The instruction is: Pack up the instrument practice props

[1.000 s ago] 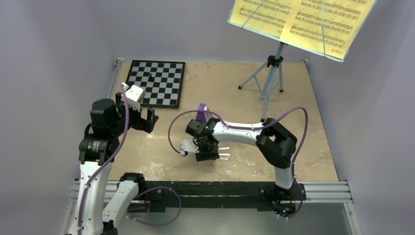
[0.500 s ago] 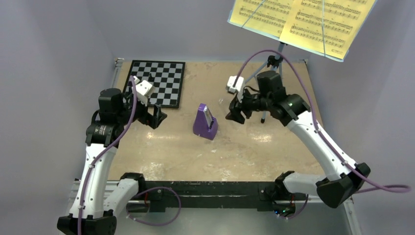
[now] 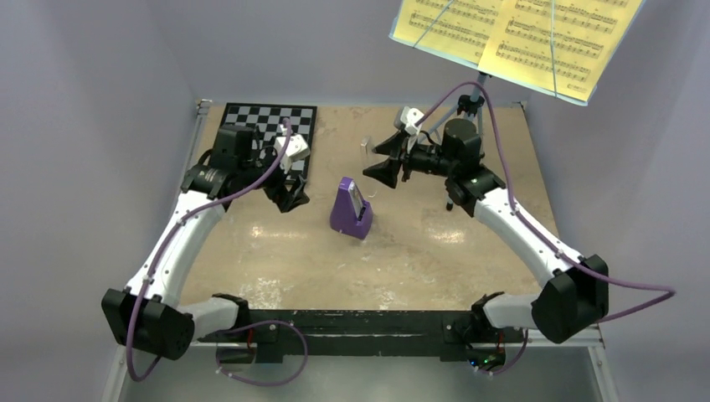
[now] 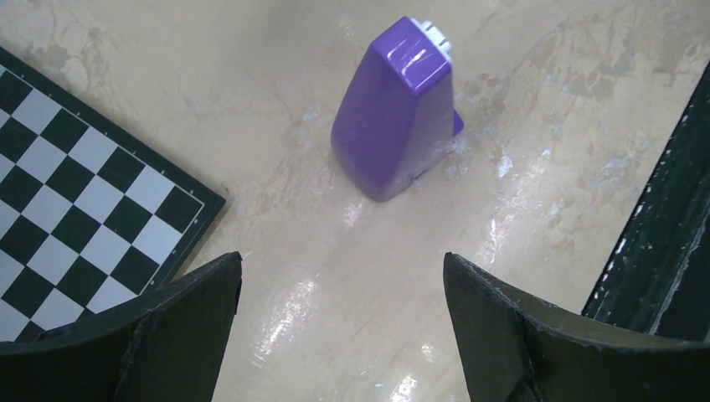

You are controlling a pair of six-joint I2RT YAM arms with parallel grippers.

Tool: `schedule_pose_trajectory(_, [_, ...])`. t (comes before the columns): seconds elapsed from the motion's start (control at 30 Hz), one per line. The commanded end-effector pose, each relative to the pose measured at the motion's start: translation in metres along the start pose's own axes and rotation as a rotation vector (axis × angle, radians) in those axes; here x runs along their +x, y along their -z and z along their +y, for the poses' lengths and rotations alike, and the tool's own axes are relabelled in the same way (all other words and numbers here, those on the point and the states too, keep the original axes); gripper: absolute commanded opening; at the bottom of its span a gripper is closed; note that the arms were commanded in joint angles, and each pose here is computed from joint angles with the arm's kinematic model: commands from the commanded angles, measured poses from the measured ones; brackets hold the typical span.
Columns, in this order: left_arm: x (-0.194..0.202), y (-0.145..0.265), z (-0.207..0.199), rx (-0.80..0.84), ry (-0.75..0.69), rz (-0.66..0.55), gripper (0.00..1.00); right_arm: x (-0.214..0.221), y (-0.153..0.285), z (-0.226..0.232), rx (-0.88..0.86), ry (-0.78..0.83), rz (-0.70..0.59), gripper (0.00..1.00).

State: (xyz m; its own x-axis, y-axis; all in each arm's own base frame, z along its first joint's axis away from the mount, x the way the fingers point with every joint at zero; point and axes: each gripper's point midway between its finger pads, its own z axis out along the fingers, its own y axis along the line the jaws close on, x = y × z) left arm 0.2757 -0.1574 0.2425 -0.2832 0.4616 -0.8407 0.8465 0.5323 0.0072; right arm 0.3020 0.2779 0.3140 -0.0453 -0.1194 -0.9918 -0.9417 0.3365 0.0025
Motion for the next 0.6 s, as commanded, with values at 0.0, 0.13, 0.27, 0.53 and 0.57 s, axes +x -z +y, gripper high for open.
schedule_pose_trajectory(0.0, [-0.011,0.0,0.019,-0.044,-0.069,0.021,0.94,-0.022,-0.023,-0.011,0.036,0.132,-0.217,0.0])
schedule_pose_trajectory(0.13, [-0.01,-0.004,0.023,-0.059,-0.061,0.013,0.94,0.008,-0.04,-0.011,0.028,0.239,-0.235,0.0])
schedule_pose_trajectory(0.27, [-0.016,-0.011,0.025,-0.044,-0.032,-0.01,0.94,0.036,-0.053,0.001,-0.002,0.23,-0.199,0.0])
schedule_pose_trajectory(0.53, [-0.029,-0.02,0.019,0.015,-0.006,-0.054,0.94,0.066,-0.058,0.009,-0.009,0.194,-0.178,0.0])
schedule_pose_trajectory(0.57, [-0.029,-0.022,0.019,0.018,-0.001,-0.056,0.94,0.069,-0.058,0.01,-0.009,0.19,-0.176,0.0])
